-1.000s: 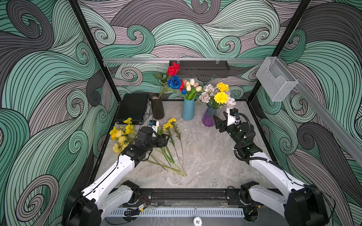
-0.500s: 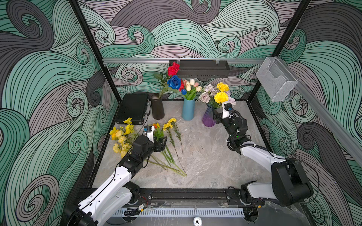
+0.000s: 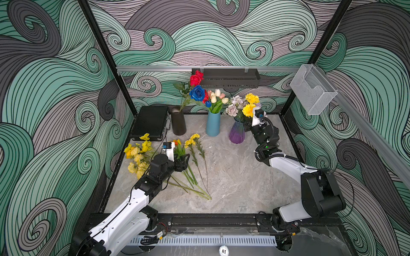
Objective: Pick out yellow flowers from the vase
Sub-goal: Place the flower at the center of the board, then pick up the flower from the vase.
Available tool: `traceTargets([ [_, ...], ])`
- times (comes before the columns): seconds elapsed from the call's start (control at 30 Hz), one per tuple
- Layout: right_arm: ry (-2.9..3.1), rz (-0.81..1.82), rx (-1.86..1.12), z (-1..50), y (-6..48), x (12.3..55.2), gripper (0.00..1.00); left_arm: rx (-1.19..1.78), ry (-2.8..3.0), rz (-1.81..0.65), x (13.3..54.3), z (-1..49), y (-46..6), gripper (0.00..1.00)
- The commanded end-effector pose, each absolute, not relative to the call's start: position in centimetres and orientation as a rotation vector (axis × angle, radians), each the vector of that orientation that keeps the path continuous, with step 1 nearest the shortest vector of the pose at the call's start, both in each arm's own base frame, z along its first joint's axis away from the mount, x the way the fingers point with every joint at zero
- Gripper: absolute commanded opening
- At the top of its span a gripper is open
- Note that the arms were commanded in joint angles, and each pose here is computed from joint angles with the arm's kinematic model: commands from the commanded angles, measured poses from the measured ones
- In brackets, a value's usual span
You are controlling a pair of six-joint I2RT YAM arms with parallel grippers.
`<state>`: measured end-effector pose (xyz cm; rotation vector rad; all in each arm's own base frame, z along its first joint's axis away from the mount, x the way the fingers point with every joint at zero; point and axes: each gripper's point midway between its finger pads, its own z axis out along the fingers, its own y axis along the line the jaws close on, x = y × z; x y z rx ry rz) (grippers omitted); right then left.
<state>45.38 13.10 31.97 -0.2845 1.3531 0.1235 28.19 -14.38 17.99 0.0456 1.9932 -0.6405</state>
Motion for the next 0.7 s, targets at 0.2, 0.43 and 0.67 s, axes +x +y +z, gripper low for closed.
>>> traceTargets([
  [0.2,1.301,0.152,-0.252,34.7,12.8,45.1,0.36,0.127,1.889,-0.812,28.7,20.8,-17.1,0.77],
  [0.43,1.267,0.203,-0.23,37.3,12.7,44.1,0.35,0.243,1.812,-0.885,29.8,24.0,-20.9,0.76],
  [0.67,1.233,0.228,-0.239,39.5,12.8,42.9,0.34,0.402,1.755,-0.91,31.7,26.6,-26.2,0.76],
])
